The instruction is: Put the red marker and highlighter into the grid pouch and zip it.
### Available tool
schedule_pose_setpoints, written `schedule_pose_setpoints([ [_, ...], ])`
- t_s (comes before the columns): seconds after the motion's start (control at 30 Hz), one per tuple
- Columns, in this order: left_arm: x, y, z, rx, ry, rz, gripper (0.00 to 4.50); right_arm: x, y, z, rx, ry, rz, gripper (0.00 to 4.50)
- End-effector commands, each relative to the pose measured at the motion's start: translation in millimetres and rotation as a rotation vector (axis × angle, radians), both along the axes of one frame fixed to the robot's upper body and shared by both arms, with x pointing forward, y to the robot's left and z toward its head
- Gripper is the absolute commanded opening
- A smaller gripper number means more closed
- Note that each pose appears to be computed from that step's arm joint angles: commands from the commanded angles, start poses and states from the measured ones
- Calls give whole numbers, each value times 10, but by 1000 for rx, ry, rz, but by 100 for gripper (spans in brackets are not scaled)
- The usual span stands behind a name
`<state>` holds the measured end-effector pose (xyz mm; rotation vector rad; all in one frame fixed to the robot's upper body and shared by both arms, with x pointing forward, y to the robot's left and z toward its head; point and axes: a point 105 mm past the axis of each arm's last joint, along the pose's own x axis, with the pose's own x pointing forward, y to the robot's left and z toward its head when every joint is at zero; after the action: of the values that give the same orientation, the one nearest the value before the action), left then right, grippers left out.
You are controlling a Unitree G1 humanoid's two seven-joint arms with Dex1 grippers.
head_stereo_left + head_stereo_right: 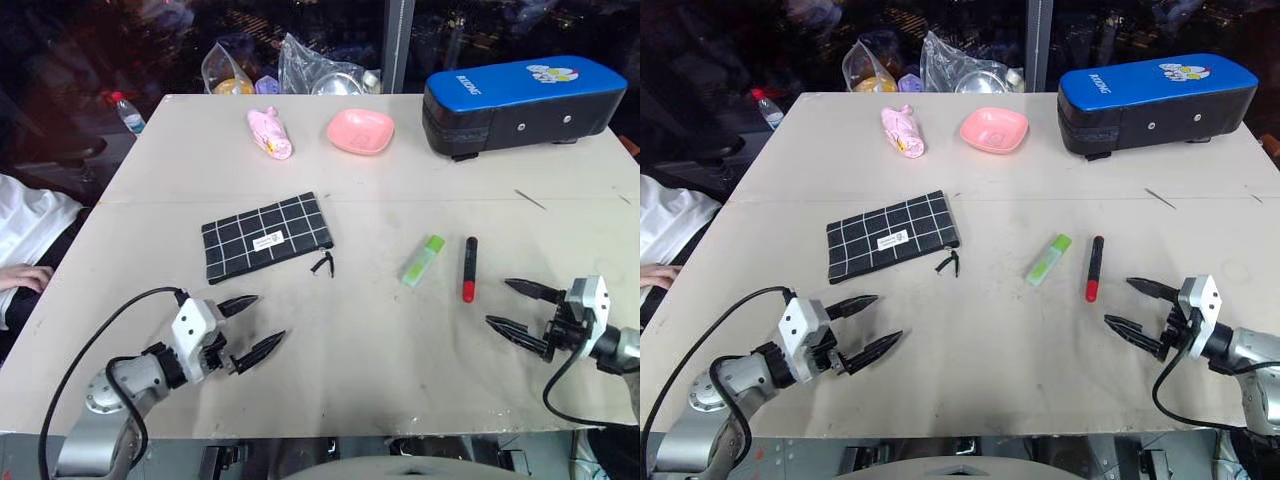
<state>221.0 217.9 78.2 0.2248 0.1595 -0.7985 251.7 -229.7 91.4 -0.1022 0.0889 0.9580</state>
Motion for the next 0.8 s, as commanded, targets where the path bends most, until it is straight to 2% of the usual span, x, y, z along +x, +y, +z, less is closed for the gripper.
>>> schedule_pose_setpoints([
  [0.03, -9, 226, 246, 1, -75, 81, 448, -4, 236, 242, 64, -65, 94, 450],
  [0.13, 7, 458, 365, 5, -91, 177, 448, -14, 445, 370, 111, -76, 159, 450],
  [0.33, 33, 781, 433, 86, -106, 294, 448, -35, 630, 400, 117, -70, 225, 450],
  [0.47, 119, 844, 384, 201, -121, 293, 448, -76, 610, 402, 129, -21, 264, 450],
  [0.63, 356, 811, 463, 291, -250, 286, 448, -87, 473, 404, 130, 3, 270, 450],
  [0.73, 481, 1007, 552, 347, -310, 317, 448, -30, 423, 455, 118, -9, 239, 450],
  [0.8, 478, 1074, 513, 407, -313, 290, 448, 0, 383, 484, 112, -14, 230, 450],
])
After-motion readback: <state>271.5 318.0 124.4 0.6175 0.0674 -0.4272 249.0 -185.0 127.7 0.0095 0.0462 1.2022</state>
